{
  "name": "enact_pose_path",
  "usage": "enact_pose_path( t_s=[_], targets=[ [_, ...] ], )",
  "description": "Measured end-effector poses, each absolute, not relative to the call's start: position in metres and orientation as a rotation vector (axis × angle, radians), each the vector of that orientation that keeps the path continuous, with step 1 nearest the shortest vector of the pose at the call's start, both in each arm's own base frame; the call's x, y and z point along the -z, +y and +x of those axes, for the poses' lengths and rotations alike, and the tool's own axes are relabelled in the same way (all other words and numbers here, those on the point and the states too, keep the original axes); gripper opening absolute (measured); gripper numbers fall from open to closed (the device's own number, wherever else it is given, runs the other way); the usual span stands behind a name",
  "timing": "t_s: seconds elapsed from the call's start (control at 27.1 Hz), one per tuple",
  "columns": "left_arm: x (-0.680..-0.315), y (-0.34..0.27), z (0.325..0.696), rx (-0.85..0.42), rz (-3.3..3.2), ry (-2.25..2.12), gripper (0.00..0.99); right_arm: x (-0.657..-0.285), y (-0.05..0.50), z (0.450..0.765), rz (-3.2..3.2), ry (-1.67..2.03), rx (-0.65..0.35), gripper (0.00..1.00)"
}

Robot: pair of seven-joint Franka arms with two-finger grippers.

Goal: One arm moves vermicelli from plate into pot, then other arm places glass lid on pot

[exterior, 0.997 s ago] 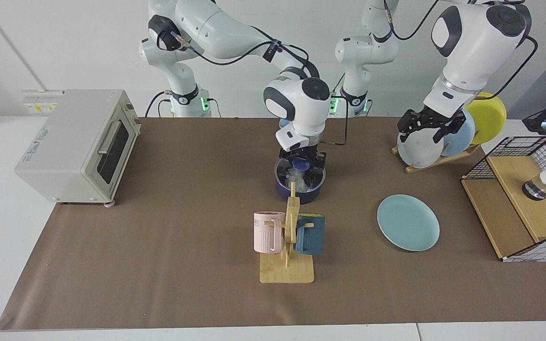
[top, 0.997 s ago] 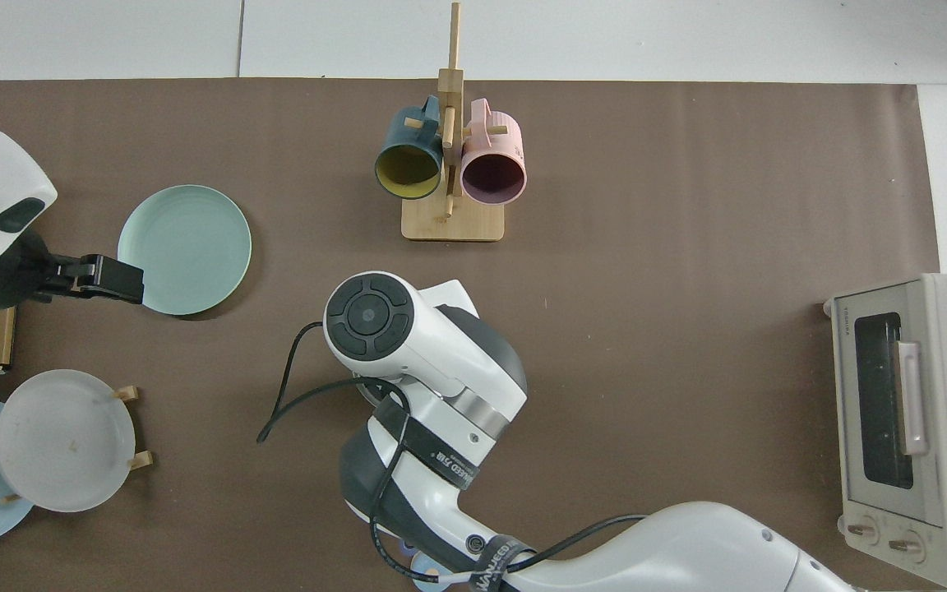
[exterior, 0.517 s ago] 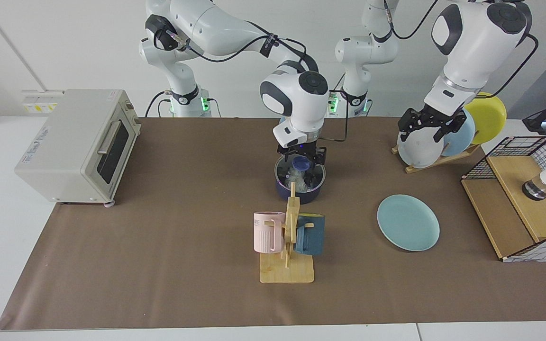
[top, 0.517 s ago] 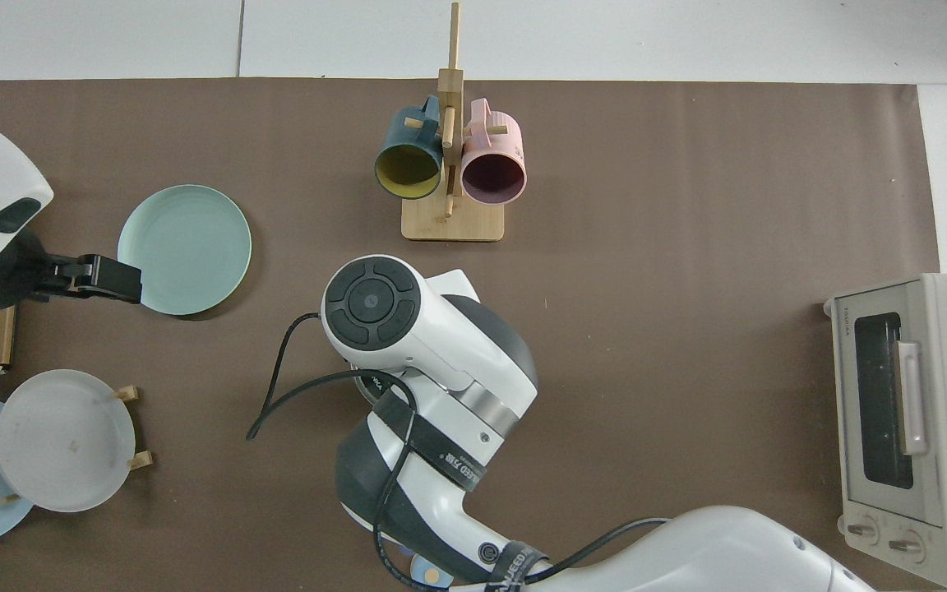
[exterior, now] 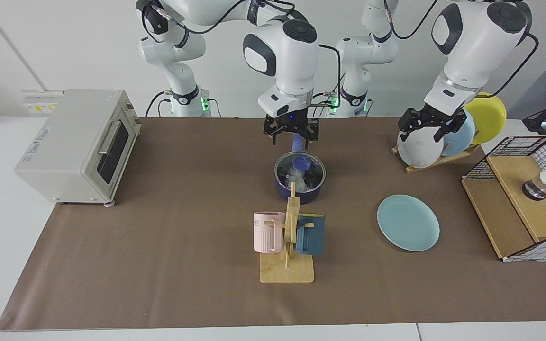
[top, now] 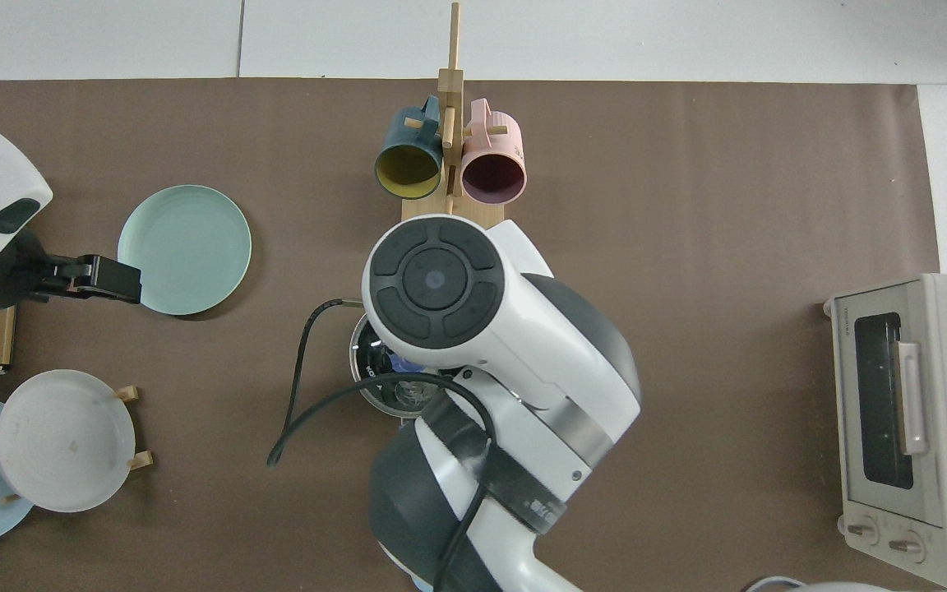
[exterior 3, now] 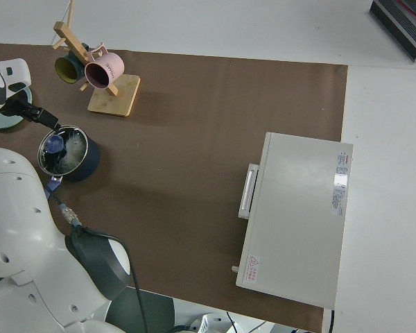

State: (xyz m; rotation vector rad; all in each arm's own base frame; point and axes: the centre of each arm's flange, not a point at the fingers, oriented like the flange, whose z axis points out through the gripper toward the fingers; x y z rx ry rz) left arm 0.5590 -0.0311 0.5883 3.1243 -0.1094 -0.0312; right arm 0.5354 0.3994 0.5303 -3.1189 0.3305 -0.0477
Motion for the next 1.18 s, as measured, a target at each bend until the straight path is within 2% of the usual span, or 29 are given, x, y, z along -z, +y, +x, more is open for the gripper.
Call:
enact_pose_path(
  t_s=[0.3,0.59,0.85,1.18],
  targets=[
    [-0.588,-0.031,0.559,0.031,3.124,-0.109,0.991,-0.565,0.277,0.582,-3.119,0.215,-0.005,1.0],
    [-0.588,-0.031,0.559,0.031,3.124,-0.11,0.991,-0.585,0.141,0.617,-3.149,0.114,0.043,1.0],
    [-0.589,-0.031,0.559,0.03,3.124,-0.11,0.991,-0.609,0.058,0.62,-3.169,0.186,0.105,1.0],
    [-0.589,-0.031,0.559,0.03,3.124,-0.11,0.991,-0.639,-0.002,0.597,-3.166,0.137,0.091,1.0]
  ],
)
